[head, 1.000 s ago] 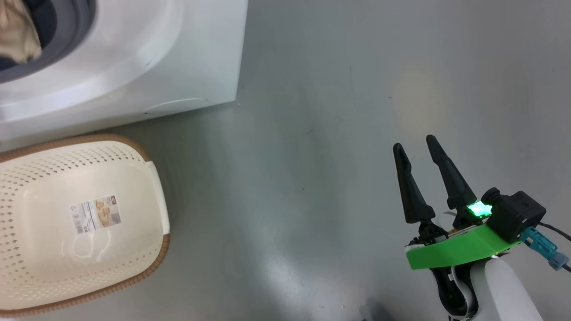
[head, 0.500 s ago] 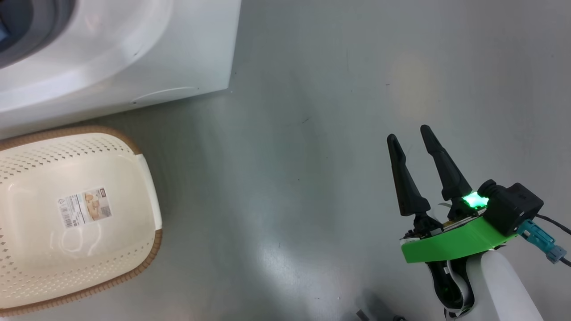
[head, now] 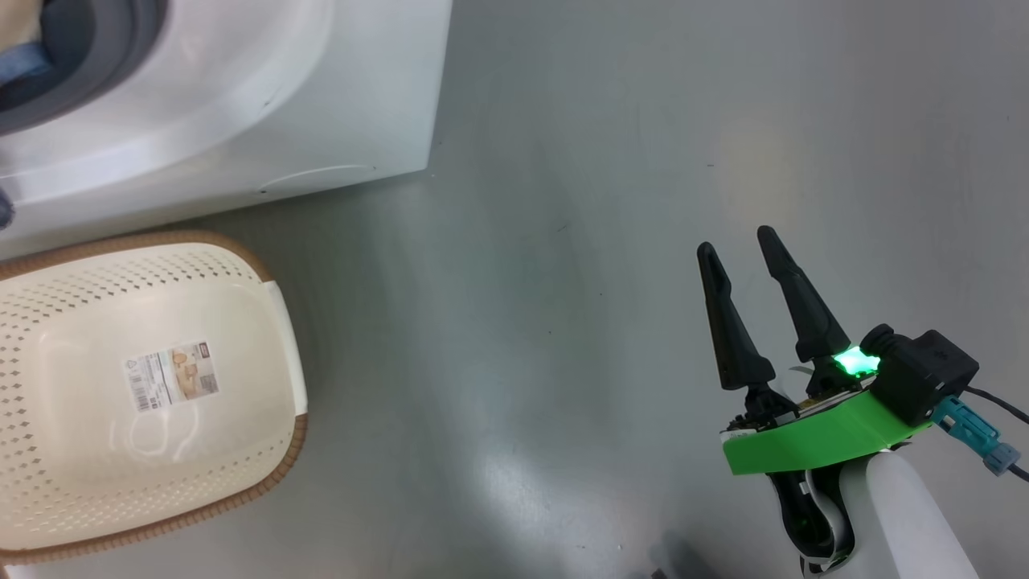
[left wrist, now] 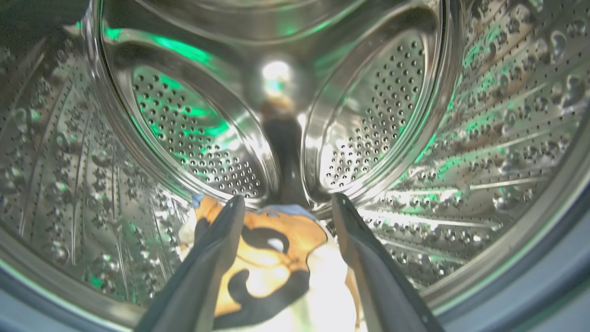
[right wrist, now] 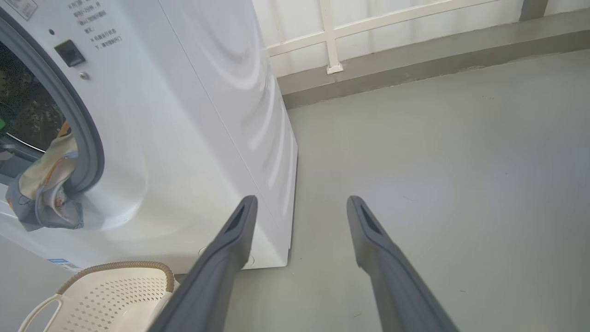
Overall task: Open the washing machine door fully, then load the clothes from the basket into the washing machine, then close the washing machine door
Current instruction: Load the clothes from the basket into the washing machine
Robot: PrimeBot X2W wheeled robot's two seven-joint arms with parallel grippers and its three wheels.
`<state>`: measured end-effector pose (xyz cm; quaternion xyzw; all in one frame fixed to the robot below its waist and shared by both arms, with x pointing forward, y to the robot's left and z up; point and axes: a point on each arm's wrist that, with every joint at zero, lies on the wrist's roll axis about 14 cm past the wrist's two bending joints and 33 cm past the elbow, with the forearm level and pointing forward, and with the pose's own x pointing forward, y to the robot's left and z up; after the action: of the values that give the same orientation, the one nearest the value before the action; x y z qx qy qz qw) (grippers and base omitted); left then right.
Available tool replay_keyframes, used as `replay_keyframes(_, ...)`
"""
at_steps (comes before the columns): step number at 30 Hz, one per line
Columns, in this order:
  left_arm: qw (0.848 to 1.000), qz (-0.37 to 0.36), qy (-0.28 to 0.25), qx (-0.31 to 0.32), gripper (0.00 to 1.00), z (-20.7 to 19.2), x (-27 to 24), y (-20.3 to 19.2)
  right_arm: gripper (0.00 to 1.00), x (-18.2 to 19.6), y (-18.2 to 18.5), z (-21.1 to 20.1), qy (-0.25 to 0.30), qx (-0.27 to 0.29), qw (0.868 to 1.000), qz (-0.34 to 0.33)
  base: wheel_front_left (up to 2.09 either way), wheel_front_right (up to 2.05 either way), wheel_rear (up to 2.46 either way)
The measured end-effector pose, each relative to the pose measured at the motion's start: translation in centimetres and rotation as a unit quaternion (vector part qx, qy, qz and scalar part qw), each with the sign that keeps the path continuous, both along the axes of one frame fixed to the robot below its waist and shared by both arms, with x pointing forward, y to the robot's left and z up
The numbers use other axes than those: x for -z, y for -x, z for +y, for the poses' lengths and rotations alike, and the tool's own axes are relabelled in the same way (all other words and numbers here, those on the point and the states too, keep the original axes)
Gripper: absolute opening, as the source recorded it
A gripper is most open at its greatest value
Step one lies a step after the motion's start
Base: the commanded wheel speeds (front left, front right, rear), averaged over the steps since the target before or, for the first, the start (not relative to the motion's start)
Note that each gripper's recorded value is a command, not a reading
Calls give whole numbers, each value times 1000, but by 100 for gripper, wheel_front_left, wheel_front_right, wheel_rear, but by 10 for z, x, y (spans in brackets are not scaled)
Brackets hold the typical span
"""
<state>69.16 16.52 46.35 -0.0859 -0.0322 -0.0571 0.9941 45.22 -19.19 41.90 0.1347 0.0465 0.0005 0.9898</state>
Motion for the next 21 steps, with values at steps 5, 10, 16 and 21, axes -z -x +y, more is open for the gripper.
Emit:
replay_keyframes(5, 1000, 22, 1, 2, 100, -2, 16, 14, 100, -3, -2, 4, -2, -6, 1000, -5, 0, 0, 0)
replay_keyframes(10, 999, 35, 11, 1, 100, -2, 25, 31, 100, -5, -4, 8, 2, -12, 1000, -10, 0, 0, 0)
replay_keyframes(16, 999, 46, 17, -5, 100, 2, 34, 55, 100, -10, -7, 10, -1, -14, 1000, -17, 0, 0, 0)
replay_keyframes(21, 998, 58, 18, -8, 100, 4, 44, 80, 100, -12, -9, 15, -3, -22, 1000, -23, 0, 0, 0)
